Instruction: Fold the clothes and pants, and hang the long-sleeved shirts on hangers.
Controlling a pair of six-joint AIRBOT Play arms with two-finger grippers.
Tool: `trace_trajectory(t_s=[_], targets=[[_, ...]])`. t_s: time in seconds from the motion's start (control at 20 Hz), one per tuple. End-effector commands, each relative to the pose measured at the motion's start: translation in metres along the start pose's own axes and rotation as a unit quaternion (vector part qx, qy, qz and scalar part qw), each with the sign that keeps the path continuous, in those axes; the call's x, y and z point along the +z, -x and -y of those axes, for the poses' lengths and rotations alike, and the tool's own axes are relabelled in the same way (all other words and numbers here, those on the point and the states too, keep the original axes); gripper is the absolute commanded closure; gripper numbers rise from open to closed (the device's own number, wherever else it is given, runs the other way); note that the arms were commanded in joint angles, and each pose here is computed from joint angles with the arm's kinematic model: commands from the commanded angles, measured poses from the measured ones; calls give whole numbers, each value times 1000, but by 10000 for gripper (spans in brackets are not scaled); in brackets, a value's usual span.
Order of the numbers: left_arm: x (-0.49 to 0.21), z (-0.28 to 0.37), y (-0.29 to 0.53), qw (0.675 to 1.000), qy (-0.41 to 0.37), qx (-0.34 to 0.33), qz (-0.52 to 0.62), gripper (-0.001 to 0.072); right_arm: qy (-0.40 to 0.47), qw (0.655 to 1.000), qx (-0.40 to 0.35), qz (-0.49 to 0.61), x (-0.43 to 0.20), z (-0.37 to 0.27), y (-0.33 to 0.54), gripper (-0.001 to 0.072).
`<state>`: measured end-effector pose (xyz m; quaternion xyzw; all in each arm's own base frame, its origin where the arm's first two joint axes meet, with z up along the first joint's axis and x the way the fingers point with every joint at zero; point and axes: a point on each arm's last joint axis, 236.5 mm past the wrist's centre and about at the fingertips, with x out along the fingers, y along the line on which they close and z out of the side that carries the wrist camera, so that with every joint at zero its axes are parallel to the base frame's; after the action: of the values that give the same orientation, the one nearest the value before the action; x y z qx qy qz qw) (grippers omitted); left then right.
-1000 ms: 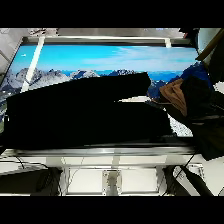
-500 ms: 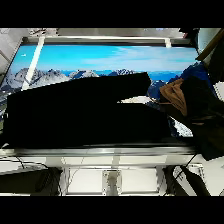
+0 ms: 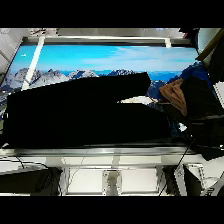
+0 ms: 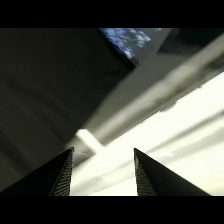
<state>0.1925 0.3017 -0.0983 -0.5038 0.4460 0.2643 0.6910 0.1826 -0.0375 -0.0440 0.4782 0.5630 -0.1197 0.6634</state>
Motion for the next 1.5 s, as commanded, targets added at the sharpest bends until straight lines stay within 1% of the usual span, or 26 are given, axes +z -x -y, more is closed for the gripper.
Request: trace_trajectory(t_s=[0.0,0.1,0.3,0.45,0.8,0.85,0.9,0.95,1.05,1.15,1.2,1.3,1.35,1.45], targets=[[-2,1,0,1000,0,-2,-5,688,-68,996,49,9,5,6,-32,301],[-2,2,0,1000,-1,-2,-6,688,-71,996,50,-10,2,8,-38,301],[-5,3,0,1000,-1,-4,-10,688,-53,998,42,11,16,5,-50,302],[-5,3,0,1000,-1,-4,-10,688,-37,999,31,-3,14,3,-65,302],[-8,4,0,1000,-1,-7,-17,689,-40,998,31,-22,15,-6,-94,309],[-8,4,0,1000,-1,-7,-18,688,-34,999,34,-13,19,-8,-95,346],[-8,4,0,1000,-2,-7,-17,689,-32,999,41,-6,22,-12,-95,434],[-7,5,2,1000,-3,-7,-15,689,-29,998,51,-1,25,-17,-94,499],[-4,9,11,1000,-12,-6,-6,689,-8,997,73,-16,21,-31,-88,706],[10,20,31,999,-29,-7,15,689,22,995,90,-24,22,-48,-74,708],[17,27,42,999,-40,-8,28,689,31,993,114,-18,26,-65,-62,708],[33,46,67,996,-58,-18,59,689,70,980,182,26,46,-117,-30,709],[41,58,78,994,-65,-28,77,690,91,973,204,55,58,-143,-15,709],[50,92,88,990,-82,-60,100,690,147,959,218,102,76,-192,4,711]])
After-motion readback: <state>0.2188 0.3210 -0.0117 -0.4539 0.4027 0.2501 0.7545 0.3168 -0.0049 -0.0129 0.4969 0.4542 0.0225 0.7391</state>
